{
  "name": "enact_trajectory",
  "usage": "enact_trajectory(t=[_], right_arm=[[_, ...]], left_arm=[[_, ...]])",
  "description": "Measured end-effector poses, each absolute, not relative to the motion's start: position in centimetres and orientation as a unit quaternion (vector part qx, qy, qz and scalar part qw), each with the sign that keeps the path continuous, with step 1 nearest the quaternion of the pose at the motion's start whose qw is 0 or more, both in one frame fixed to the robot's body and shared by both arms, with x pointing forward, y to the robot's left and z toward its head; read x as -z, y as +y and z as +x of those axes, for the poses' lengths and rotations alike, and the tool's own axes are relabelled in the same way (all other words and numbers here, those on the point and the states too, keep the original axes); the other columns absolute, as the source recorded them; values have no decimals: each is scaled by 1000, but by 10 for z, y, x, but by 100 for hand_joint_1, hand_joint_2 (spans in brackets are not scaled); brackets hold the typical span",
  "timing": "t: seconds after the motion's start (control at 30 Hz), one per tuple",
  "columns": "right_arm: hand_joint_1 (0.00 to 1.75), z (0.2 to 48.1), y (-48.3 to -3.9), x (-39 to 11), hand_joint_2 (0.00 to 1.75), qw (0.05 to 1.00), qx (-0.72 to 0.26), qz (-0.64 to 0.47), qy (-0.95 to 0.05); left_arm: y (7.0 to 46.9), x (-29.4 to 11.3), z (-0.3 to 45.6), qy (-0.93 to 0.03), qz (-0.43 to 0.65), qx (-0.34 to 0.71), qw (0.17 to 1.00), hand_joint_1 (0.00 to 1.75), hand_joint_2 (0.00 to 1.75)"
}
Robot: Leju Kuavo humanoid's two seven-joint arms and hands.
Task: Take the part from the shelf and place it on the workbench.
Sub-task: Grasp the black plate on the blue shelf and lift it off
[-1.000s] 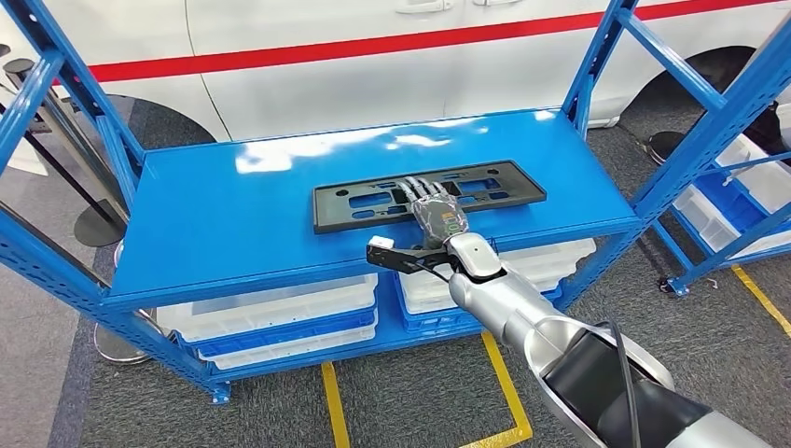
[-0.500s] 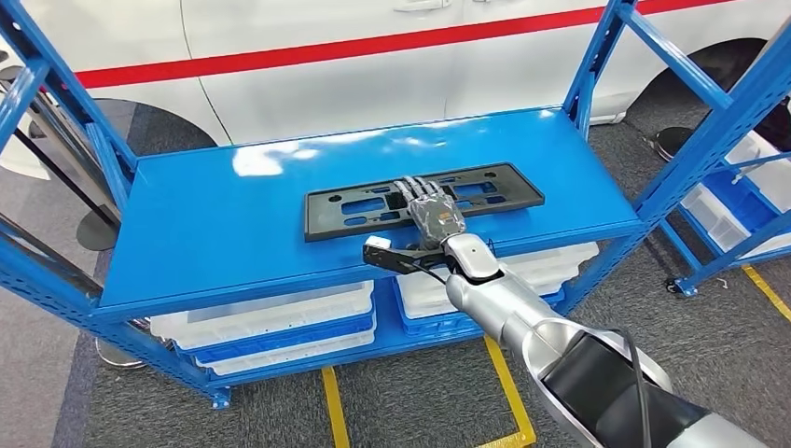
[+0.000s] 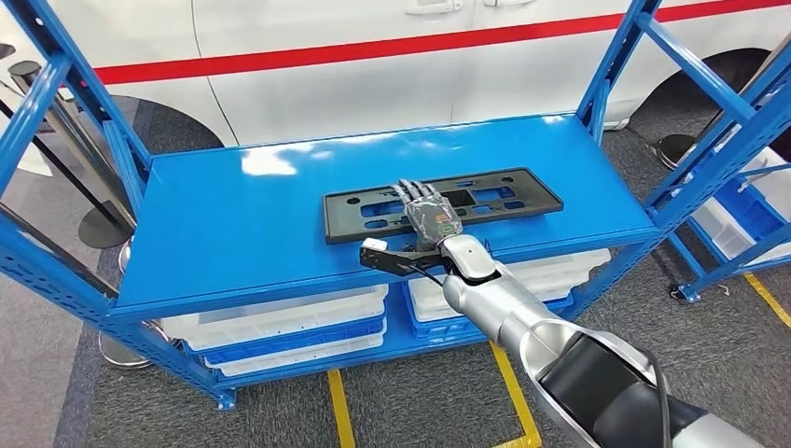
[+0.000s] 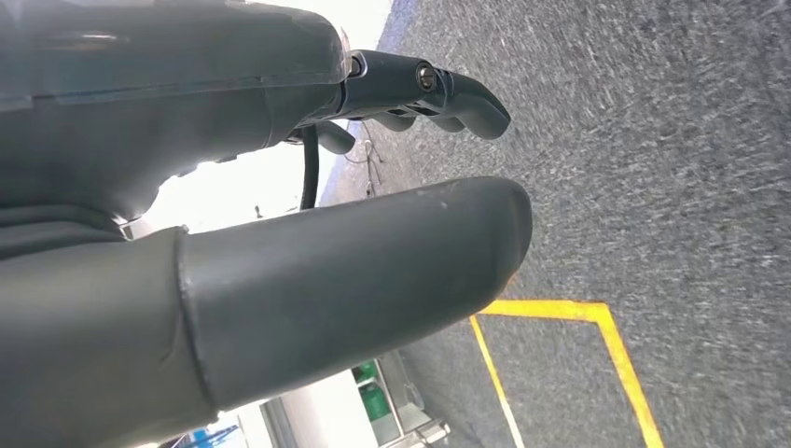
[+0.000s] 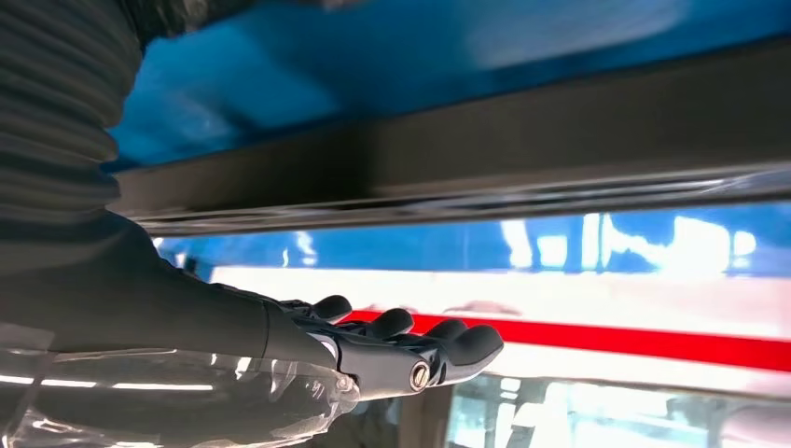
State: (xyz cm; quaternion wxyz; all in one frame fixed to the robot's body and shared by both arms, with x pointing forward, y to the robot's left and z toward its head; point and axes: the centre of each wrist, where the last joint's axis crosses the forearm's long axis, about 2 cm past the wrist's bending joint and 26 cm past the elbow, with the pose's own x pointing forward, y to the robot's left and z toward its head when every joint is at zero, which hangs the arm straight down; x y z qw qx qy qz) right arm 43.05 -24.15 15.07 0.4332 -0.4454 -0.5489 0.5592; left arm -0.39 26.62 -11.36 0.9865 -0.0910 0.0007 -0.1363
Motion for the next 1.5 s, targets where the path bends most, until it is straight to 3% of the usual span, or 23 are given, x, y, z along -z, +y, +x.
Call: enact_trajectory(t=[1.3, 1.5], right_arm=[[175, 430, -244, -149, 175, 446, -564, -424, -550], [175, 426, -240, -152, 175, 383, -542, -451, -597]], left_arm=[[268, 114, -5, -17, -99, 125, 987, 0, 0], [271, 113, -5, -21, -85, 124, 988, 0, 0]])
